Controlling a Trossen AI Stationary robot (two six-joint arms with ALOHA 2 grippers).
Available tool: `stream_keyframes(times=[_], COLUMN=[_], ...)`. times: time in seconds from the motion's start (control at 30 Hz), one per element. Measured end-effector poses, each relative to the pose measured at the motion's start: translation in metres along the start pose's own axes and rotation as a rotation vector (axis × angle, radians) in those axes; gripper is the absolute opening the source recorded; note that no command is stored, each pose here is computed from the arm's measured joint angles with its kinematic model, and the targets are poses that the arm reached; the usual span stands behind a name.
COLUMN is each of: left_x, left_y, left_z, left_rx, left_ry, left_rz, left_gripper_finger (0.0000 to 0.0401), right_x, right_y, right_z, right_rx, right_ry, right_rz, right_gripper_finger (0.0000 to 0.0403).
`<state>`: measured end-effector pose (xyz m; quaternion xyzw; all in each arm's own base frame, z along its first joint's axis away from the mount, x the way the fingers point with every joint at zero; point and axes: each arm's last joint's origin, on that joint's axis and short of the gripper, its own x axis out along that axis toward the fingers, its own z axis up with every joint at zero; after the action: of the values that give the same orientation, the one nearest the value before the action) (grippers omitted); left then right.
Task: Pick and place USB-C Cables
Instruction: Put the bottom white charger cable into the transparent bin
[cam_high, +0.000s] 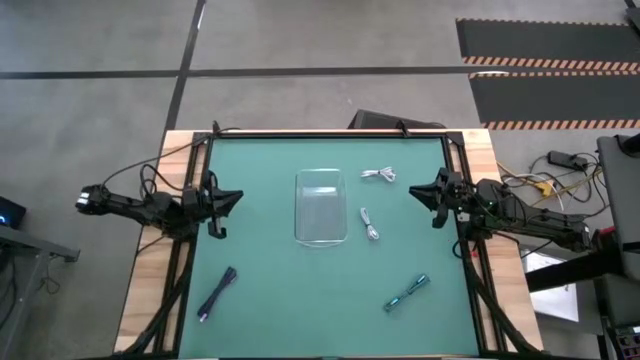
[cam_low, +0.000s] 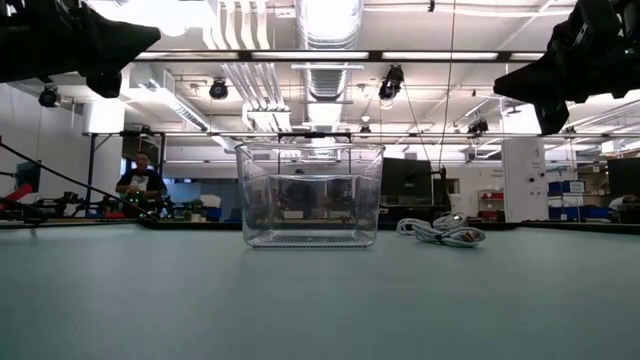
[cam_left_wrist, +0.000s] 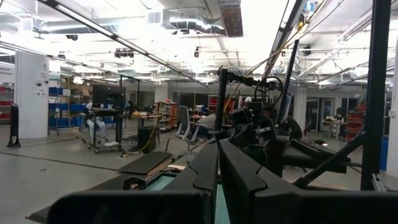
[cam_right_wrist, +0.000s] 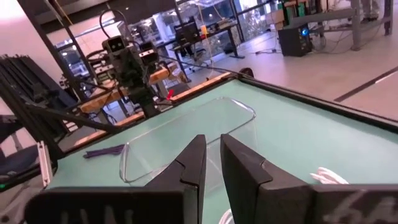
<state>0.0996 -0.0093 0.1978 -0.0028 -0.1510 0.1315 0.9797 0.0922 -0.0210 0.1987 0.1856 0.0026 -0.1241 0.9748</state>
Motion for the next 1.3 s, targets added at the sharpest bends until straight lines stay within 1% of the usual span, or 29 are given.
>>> stream_keyframes(times=[0.13, 0.27, 0.37, 0.7, 0.8, 0.97, 1.3], left_x=[0.000, 0.000, 0.000, 0.000, 0.000, 0.000, 0.000], left_y=[0.000, 0.000, 0.000, 0.000, 0.000, 0.000, 0.000], left_z=[0.002, 0.002, 0.002, 0.002, 0.002, 0.002, 0.002], left_rx=[-0.008, -0.008, -0.008, -0.009, -0.008, -0.012, -0.012], left_ry=[-0.016, -0.016, -0.016, -0.019, -0.020, -0.023, -0.023], left_rz=[0.002, 0.002, 0.002, 0.006, 0.006, 0.006, 0.006], left_gripper_finger=[0.0002, 0.0002, 0.0002, 0.0002, 0.0002, 0.0002, 0.0002], right_x=[0.001, 0.003, 0.005, 0.017, 0.026, 0.038, 0.052], right_y=[0.001, 0.002, 0.003, 0.006, 0.005, 0.003, 0.004], right_z=[0.001, 0.004, 0.007, 0.013, 0.009, 0.002, 0.004], right_rx=[0.011, -0.041, -0.065, -0.078, -0.092, -0.092, -0.091], right_ry=[-0.032, -0.128, -0.174, -0.216, -0.171, -0.082, -0.012], right_rz=[0.013, 0.051, 0.069, 0.085, 0.086, 0.058, 0.036], right_gripper_finger=[0.0038, 0.0038, 0.0038, 0.0038, 0.0038, 0.0038, 0.0038])
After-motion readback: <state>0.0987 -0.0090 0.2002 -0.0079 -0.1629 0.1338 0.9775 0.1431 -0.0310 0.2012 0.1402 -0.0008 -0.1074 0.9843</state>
